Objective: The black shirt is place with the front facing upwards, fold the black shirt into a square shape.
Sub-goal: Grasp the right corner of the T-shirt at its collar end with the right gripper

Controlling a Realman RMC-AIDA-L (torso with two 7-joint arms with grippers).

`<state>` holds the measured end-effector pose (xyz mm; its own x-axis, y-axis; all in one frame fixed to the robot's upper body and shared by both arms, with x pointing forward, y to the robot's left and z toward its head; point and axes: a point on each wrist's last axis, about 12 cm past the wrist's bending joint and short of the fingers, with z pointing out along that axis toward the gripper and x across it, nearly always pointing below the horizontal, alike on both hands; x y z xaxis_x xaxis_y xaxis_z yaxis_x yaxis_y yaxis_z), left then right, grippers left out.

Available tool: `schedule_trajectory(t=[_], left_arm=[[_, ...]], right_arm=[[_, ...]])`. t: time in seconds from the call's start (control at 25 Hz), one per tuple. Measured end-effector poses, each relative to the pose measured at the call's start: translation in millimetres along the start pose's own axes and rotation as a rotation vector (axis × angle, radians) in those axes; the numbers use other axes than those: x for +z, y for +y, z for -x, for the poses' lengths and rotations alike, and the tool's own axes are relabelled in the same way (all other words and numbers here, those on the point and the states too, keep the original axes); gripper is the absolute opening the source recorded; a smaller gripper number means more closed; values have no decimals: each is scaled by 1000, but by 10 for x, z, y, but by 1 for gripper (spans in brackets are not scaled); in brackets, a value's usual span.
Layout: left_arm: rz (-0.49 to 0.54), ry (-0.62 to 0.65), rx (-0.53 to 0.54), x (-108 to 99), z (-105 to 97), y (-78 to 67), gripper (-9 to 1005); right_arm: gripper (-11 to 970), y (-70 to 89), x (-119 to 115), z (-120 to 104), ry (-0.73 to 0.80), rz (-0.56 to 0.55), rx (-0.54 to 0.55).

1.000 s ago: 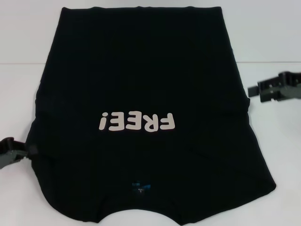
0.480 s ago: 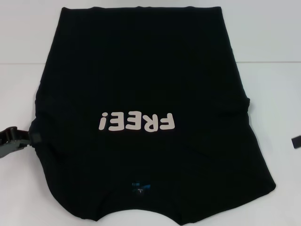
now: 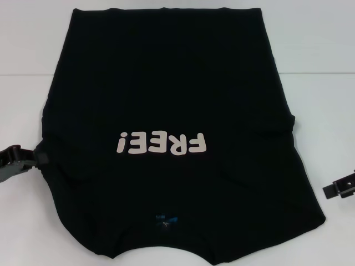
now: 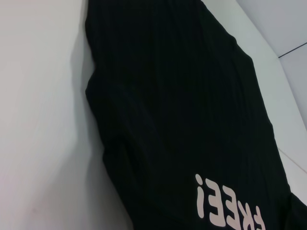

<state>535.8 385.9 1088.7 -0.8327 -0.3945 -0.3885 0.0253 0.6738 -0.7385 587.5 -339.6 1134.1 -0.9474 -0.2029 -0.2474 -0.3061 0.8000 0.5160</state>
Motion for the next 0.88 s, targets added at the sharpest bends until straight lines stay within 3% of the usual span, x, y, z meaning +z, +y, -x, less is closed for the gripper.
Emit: schedule_trajectory(t=[0.88], left_arm=[[-3,-9,-3,37,20,-23,33]], right_arm=[[581,89,285,-5,67,-49,-24]])
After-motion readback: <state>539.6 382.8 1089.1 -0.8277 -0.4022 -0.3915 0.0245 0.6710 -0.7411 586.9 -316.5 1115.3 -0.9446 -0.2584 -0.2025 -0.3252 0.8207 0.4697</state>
